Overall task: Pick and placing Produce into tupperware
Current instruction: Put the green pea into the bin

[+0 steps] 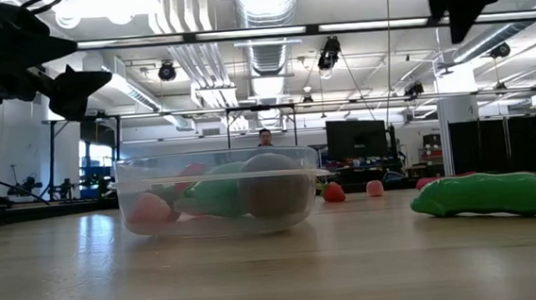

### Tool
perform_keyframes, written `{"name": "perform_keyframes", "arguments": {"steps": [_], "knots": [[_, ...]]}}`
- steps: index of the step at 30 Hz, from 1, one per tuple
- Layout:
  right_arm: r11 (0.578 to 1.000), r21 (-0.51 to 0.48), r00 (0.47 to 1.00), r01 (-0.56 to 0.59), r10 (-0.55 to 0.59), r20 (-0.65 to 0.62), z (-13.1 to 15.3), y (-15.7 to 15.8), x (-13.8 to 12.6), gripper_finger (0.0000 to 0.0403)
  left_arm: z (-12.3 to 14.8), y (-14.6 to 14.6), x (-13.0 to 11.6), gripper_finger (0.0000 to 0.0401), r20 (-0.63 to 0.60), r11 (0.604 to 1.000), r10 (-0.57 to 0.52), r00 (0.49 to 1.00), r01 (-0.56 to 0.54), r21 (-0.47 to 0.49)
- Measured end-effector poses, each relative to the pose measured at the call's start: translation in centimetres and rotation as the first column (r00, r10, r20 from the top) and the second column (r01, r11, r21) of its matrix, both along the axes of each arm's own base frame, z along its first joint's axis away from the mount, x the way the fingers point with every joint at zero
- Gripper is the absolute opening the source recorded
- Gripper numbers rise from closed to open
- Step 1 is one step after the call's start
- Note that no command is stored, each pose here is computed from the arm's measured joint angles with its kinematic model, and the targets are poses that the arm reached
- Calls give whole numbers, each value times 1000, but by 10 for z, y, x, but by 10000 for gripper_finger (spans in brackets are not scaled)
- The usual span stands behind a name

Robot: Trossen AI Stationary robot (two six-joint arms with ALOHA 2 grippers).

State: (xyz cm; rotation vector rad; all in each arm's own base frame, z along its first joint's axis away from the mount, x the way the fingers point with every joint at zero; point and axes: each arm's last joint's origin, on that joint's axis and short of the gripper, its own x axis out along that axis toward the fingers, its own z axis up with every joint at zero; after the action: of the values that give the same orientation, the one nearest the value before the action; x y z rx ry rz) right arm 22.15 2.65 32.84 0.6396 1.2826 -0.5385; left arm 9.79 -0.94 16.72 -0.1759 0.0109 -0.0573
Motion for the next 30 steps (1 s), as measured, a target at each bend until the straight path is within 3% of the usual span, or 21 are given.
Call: {"name": "perform_keyframes", "arguments": {"steps": [7,13,21,25,27,30], "knots": [[994,0,982,-113,111,-152,-36,25,30,325,0,0,0,294,14,1000,5,1000,-5,-1],[982,-4,970,-188,184,-160,-55,47,45,325,-1,0,0,294,13,1000,11,1000,-11,-2],[992,-2,980,-123,121,-161,-69,68,53,325,-1,1,1,294,11,998,54,999,-53,-35],[986,-7,969,-168,164,-184,-74,71,55,325,-1,2,1,294,5,989,70,998,-69,-130],[993,2,976,-119,118,-185,-77,72,57,325,-1,2,1,294,1,982,87,996,-86,-167],[997,0,983,-77,75,-170,-80,77,60,325,-2,2,1,294,-2,987,87,996,-87,-139]]}}
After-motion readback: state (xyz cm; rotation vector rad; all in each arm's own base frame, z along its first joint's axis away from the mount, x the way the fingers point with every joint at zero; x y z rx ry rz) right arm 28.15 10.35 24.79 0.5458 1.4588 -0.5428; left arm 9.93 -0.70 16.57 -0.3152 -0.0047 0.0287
